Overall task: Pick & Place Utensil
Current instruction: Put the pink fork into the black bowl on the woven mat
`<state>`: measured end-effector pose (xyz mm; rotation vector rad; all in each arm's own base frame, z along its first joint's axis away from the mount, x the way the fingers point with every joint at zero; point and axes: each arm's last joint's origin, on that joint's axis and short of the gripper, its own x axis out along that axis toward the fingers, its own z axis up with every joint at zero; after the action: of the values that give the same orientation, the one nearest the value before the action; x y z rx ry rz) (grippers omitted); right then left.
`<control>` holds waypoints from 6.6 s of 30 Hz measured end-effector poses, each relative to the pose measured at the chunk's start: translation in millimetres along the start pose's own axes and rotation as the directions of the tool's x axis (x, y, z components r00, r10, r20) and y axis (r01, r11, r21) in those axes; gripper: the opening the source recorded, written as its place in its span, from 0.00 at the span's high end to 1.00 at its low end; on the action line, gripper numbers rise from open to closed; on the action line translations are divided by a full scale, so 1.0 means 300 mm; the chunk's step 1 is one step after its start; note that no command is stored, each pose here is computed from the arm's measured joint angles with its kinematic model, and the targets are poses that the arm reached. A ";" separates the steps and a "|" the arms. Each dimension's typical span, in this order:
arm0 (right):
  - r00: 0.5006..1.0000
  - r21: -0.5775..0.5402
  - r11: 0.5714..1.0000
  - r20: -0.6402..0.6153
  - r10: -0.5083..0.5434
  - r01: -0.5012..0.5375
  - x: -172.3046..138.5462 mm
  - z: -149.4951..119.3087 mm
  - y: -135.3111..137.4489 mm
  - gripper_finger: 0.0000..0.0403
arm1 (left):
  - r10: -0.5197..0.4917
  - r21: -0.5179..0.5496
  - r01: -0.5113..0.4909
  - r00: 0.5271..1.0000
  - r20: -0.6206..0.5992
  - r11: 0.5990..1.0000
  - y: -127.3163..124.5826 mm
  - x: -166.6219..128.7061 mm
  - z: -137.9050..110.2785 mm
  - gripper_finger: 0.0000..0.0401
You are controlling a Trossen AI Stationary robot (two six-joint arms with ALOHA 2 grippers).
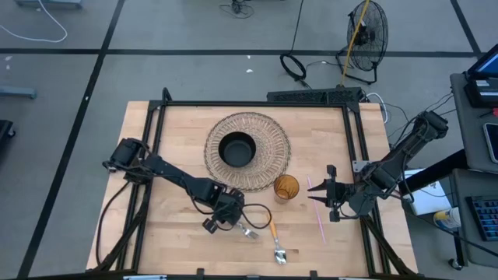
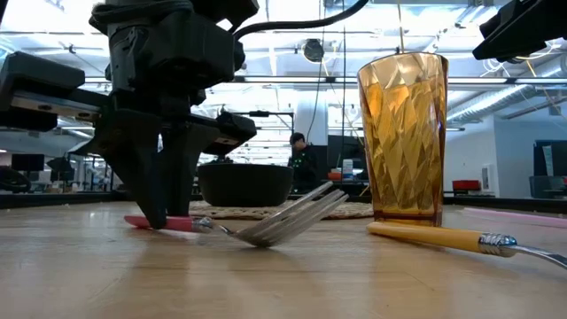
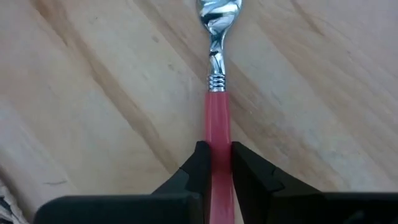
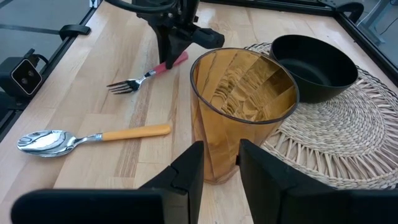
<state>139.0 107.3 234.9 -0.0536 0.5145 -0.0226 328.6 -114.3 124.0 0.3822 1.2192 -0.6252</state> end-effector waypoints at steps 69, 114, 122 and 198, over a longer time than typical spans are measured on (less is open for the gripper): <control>1.000 -0.009 1.000 -0.013 -0.009 0.009 0.000 -0.006 -0.003 0.78 | 0.034 -0.086 -0.020 0.987 0.157 0.996 0.052 0.056 0.041 0.89; 1.000 -0.011 1.000 -0.015 -0.010 0.010 0.000 -0.007 -0.003 0.78 | 0.137 -0.068 -0.130 0.982 0.127 0.989 0.014 -0.053 0.044 0.92; 1.000 -0.010 1.000 -0.014 -0.010 0.010 0.000 -0.006 -0.003 0.78 | 0.138 -0.064 -0.129 0.978 0.156 0.990 0.006 -0.098 0.050 0.99; 1.000 -0.012 1.000 -0.012 -0.009 0.009 0.000 -0.006 -0.003 0.78 | -0.006 -0.132 0.008 1.000 0.009 0.991 0.053 0.001 0.017 0.88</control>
<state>138.2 106.4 233.5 -0.0677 0.5263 -0.0288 342.5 -105.1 124.4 0.2637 1.2465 -0.5481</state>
